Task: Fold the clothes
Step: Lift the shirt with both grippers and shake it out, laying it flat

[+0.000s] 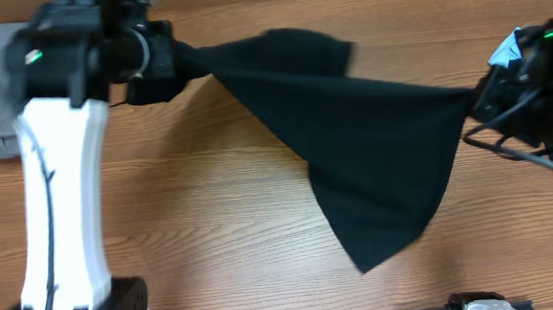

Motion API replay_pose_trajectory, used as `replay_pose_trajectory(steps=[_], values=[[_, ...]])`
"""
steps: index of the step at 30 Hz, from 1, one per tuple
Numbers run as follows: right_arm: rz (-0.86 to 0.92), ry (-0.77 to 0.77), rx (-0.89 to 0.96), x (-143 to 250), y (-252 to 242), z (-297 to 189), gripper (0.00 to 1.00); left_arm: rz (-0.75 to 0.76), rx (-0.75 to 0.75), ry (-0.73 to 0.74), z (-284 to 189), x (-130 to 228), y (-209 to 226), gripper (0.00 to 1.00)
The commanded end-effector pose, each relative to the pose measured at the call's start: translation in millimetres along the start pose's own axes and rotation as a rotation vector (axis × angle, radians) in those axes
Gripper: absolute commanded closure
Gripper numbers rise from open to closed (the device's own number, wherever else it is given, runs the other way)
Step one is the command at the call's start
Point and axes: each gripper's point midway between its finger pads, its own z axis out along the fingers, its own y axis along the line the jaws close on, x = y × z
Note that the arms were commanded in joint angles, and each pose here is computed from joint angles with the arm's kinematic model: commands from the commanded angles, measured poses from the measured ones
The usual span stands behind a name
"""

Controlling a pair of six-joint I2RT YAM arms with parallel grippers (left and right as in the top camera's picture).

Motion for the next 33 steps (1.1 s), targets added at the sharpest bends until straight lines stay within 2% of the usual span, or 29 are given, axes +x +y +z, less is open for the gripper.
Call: replay_pose_trajectory(steps=[1,4,10,14,17,22,27,33], values=[[-0.025,-0.196,-0.031,-26,11,-64,0.96,-0.038,-0.116,-0.189,-83,-18,18,0.96],[-0.036,-0.295,-0.074,-34,20,-103,0.96,-0.04,-0.127,-0.278,-134,-14,18,0.96],[-0.025,-0.44,-0.076,-44,19,-149,0.96,-0.083,-0.153,-0.467,-216,-5,23,0.96],[-0.02,-0.461,-0.089,-49,22,-153,0.96,-0.101,-0.188,-0.587,-252,-9,29,0.96],[0.0,-0.438,-0.066,-57,22,-139,0.96,-0.105,-0.194,-0.631,-256,-20,30,0.96],[0.036,-0.378,0.017,-90,22,-84,0.96,-0.091,-0.224,-0.546,-191,-55,33,0.96],[0.04,-0.28,0.077,-114,24,-13,0.96,-0.084,-0.3,-0.393,-91,-81,55,0.96],[0.045,-0.2,0.125,-142,24,81,0.96,-0.132,-0.358,-0.267,45,-101,111,0.96]])
